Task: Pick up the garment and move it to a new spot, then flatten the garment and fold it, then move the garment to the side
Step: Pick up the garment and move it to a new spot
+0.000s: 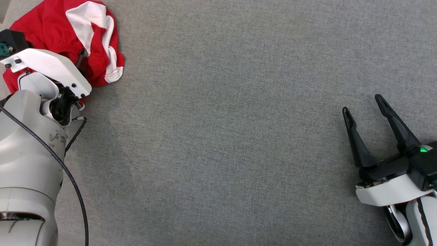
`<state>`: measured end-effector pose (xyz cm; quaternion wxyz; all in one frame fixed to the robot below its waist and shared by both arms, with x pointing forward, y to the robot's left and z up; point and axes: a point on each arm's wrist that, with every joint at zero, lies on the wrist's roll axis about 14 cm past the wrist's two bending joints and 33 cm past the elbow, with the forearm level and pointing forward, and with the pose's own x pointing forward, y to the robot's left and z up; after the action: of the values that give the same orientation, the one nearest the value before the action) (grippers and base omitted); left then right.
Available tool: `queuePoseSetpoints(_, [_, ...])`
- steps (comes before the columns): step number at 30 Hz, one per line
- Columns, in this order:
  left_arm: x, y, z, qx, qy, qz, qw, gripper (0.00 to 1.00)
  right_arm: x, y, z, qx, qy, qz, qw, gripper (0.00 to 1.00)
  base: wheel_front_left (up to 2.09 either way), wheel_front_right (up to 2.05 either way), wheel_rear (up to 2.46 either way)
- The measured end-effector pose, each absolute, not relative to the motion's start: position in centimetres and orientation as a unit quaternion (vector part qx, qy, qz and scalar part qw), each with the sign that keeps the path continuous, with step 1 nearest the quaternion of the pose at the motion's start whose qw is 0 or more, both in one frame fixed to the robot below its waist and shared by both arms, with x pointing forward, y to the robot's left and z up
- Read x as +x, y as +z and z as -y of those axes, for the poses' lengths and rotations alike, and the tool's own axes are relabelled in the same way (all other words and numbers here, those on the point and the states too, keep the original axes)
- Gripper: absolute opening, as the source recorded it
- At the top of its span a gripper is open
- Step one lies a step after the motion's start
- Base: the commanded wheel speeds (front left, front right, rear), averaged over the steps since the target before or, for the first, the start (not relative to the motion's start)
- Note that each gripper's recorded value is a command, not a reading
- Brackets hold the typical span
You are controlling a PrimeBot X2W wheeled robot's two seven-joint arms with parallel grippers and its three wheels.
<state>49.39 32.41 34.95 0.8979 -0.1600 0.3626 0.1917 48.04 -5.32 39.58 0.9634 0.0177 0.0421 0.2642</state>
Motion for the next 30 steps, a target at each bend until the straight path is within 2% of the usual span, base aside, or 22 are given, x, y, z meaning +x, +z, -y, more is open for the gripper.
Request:
queuePoseSetpoints(1, [49.5, 34.8, -32.3, -0.157, 0.188, -0.363, 0.899, 0.07, 48.1, 39.5, 5.4, 0.018, 0.263, -0.043, 0.964, 1.00, 0.00, 0.00, 0.00])
queuePoseSetpoints(2, [49.5, 34.6, -32.1, -0.156, 0.183, -0.365, 0.900, 0.00, 48.2, 39.5, 5.4, 0.019, 0.261, -0.042, 0.964, 1.00, 0.00, 0.00, 0.00])
queuePoseSetpoints(6, [50.2, 35.0, -32.2, -0.149, 0.178, -0.337, 0.912, 0.00, 48.3, 39.5, 5.4, 0.022, 0.259, -0.042, 0.965, 1.00, 0.00, 0.00, 0.00])
queuePoseSetpoints(13, [53.0, 40.8, -33.8, -0.128, 0.192, -0.162, 0.959, 0.00, 48.3, 40.8, 5.2, 0.029, 0.253, -0.031, 0.966, 1.00, 0.00, 0.00, 0.00])
queuePoseSetpoints(22, [54.4, 48.3, -31.7, -0.114, 0.132, -0.046, 0.984, 0.00, 47.9, 44.7, 6.1, 0.032, 0.227, 0.005, 0.973, 1.00, 0.00, 0.00, 0.00])
queuePoseSetpoints(30, [54.7, 55.1, -26.7, -0.120, 0.049, 0.048, 0.990, 0.00, 47.0, 48.9, 9.2, 0.024, 0.180, 0.048, 0.982, 1.00, 0.00, 0.00, 0.00])
